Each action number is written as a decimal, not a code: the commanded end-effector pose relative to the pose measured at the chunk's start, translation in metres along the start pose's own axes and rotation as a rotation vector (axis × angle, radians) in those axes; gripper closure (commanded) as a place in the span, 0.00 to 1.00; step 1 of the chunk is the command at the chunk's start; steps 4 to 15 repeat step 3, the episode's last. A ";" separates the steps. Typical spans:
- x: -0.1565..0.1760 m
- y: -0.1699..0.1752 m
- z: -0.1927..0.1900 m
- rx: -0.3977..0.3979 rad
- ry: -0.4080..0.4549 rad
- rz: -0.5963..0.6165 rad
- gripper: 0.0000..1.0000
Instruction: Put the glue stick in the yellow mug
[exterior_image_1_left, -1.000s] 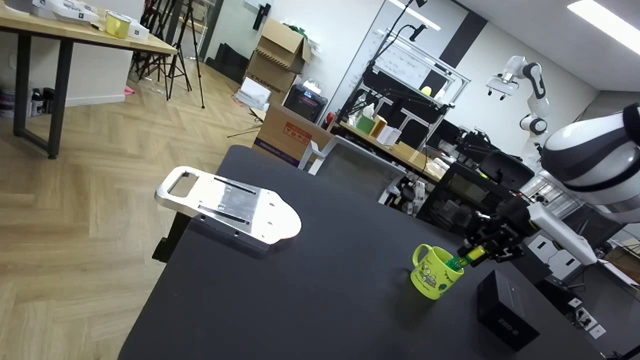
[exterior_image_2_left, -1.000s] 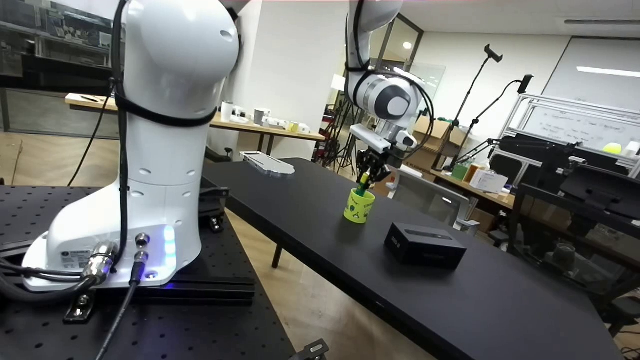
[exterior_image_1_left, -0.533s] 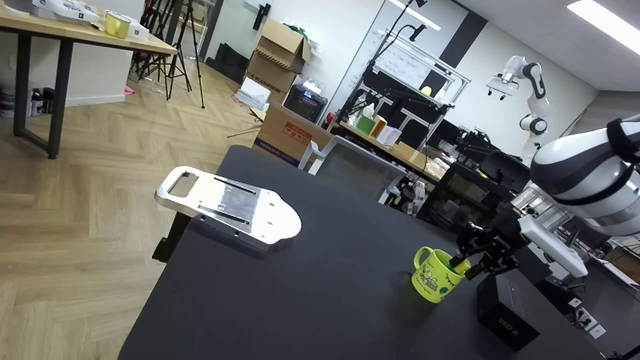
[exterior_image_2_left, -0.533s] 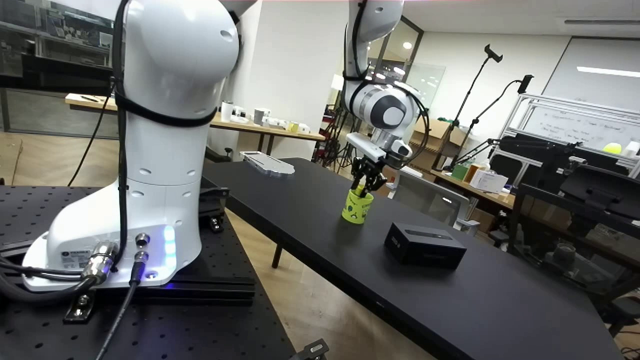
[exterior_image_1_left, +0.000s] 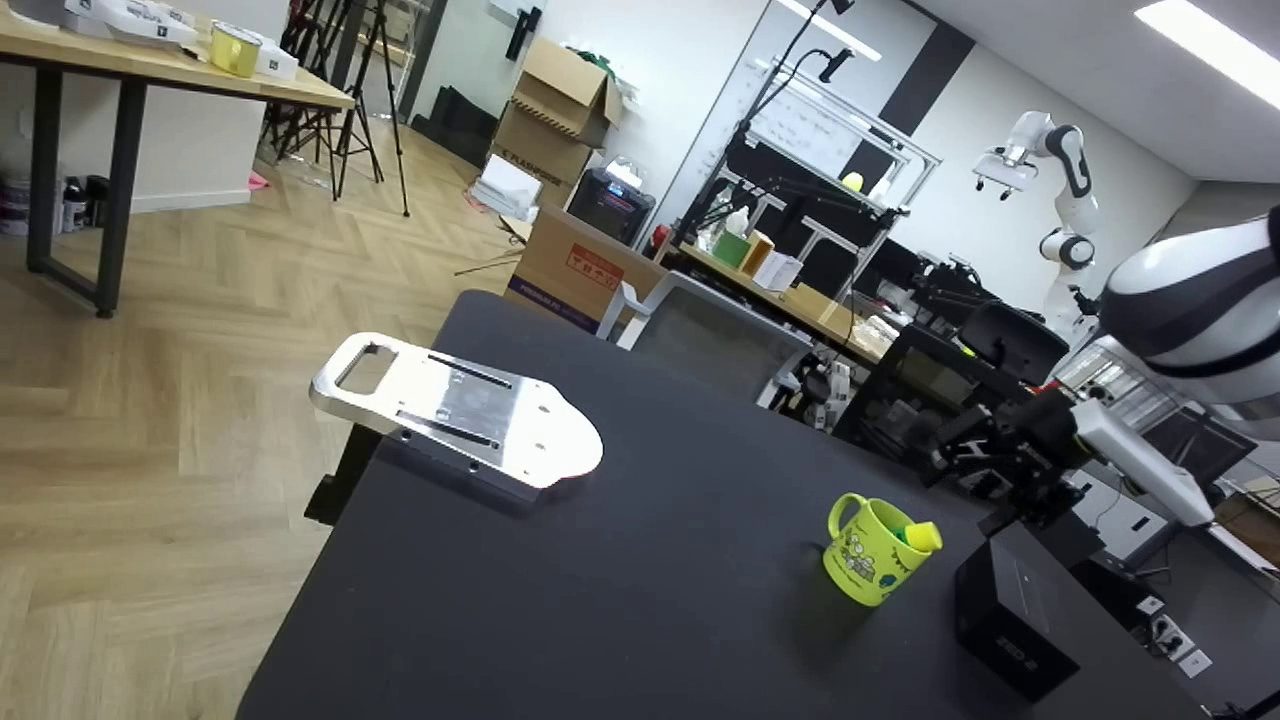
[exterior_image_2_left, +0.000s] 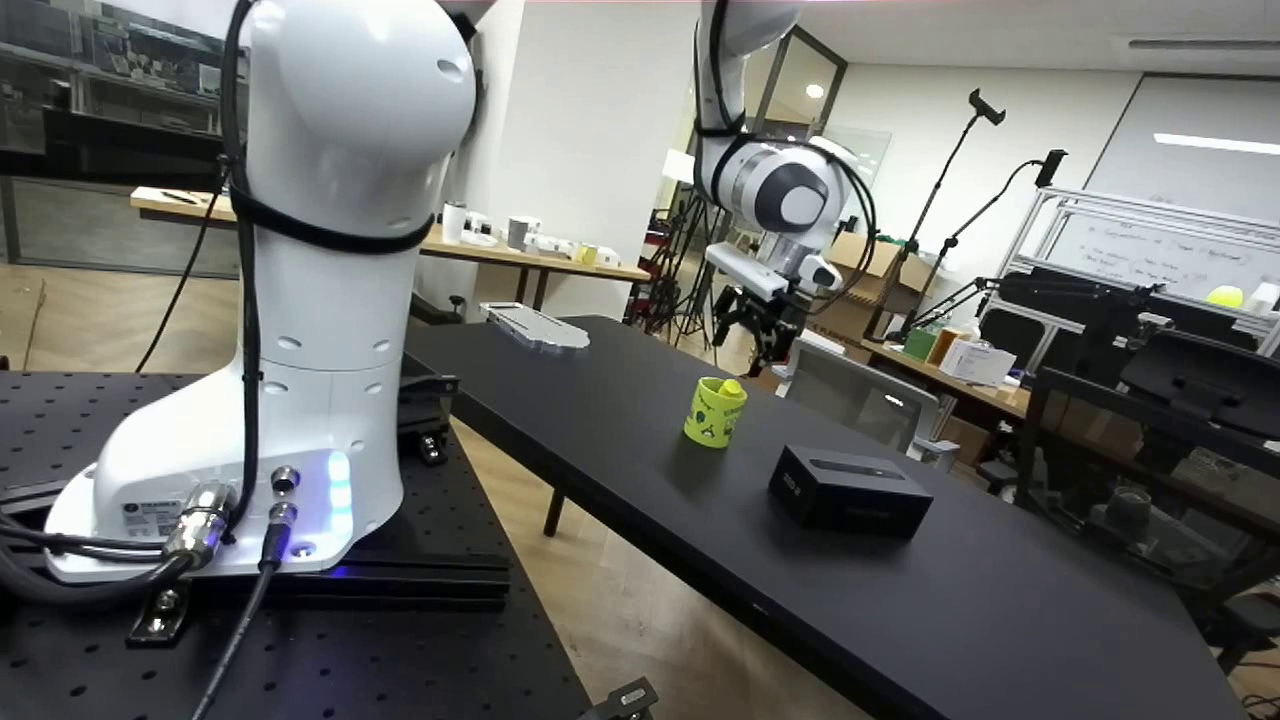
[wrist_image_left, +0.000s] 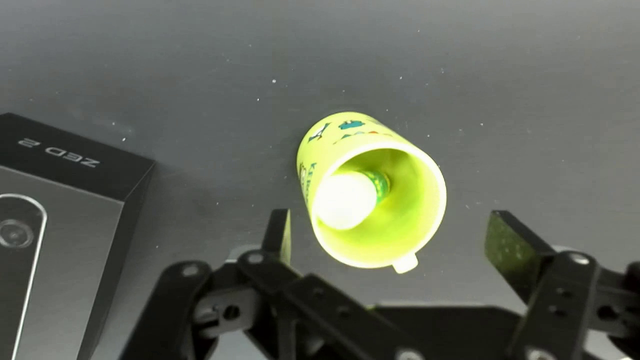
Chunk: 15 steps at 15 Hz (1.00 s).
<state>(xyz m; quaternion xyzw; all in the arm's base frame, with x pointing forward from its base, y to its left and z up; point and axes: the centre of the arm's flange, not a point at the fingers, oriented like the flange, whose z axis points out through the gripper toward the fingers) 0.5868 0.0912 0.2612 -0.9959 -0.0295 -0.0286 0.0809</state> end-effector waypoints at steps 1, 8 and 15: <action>-0.018 0.008 -0.059 -0.001 -0.048 -0.020 0.00; -0.006 0.003 -0.040 0.003 -0.035 -0.010 0.00; -0.006 0.003 -0.040 0.003 -0.035 -0.010 0.00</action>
